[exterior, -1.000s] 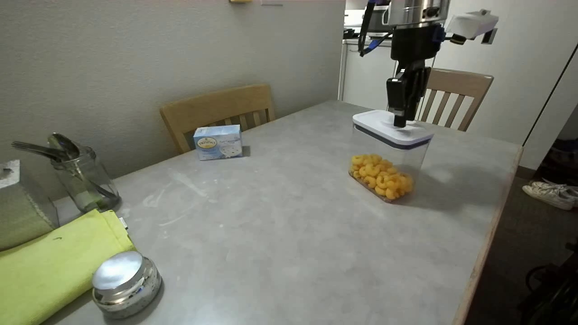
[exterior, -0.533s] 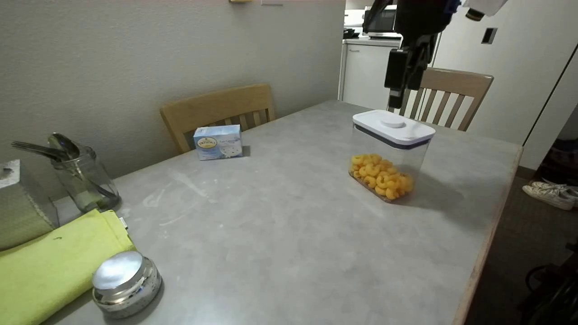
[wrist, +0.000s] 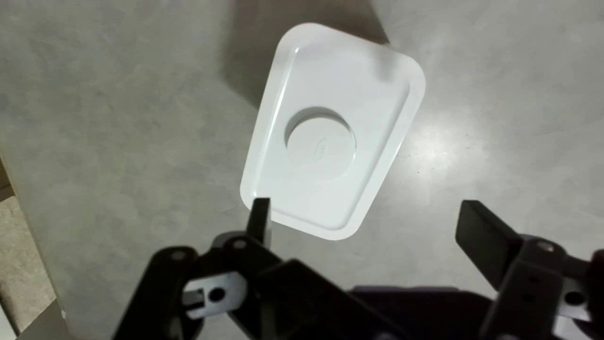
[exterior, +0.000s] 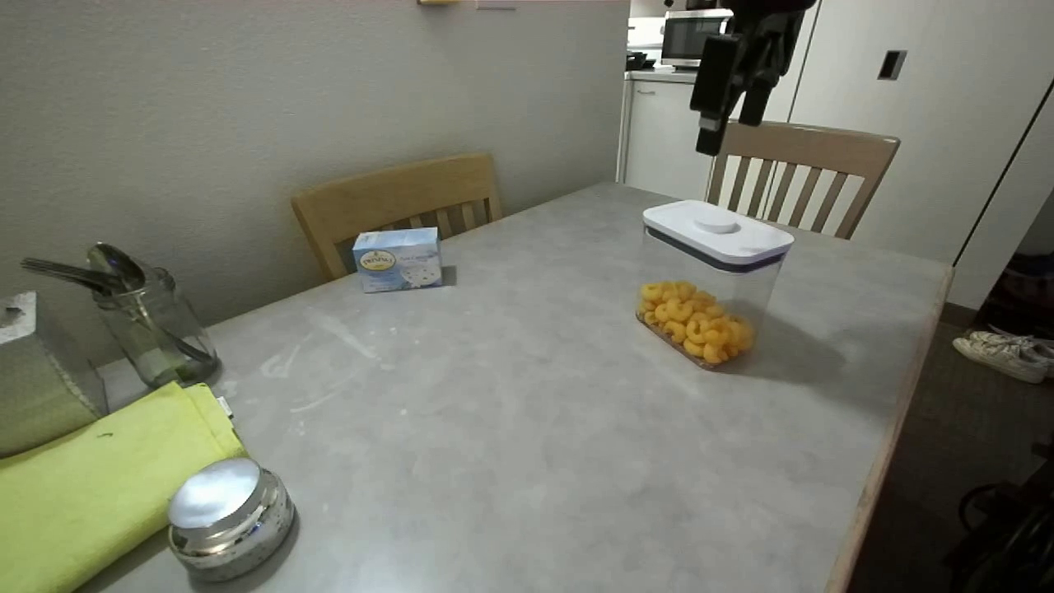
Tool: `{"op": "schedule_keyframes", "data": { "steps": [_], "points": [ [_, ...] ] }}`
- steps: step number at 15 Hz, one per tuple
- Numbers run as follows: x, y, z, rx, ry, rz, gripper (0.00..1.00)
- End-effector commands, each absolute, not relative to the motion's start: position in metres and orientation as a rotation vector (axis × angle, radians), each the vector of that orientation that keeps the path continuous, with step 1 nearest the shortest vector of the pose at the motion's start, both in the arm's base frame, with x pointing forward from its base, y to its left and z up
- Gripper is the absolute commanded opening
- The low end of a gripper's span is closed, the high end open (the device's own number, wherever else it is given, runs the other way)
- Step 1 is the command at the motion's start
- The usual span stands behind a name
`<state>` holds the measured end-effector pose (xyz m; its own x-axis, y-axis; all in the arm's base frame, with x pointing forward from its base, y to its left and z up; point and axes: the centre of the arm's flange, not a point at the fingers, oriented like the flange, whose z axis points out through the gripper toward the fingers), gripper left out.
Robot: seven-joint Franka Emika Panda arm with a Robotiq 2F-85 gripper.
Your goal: Press the button on the white lid then take the lid and put it on the table
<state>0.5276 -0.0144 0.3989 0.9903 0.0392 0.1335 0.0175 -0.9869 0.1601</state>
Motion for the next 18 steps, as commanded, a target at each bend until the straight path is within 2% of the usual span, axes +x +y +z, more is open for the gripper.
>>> {"op": "schedule_keyframes", "data": {
  "steps": [1, 5, 12, 18],
  "points": [
    [0.543, -0.031, 0.404, 3.019, -0.007, 0.233, 1.0],
    [0.555, -0.039, 0.398, 3.064, -0.055, 0.217, 1.0],
    [0.566, -0.052, 0.333, 3.116, -0.12, 0.081, 1.0],
    [0.556, -0.042, 0.334, 3.099, -0.13, 0.069, 1.0]
  ]
}}
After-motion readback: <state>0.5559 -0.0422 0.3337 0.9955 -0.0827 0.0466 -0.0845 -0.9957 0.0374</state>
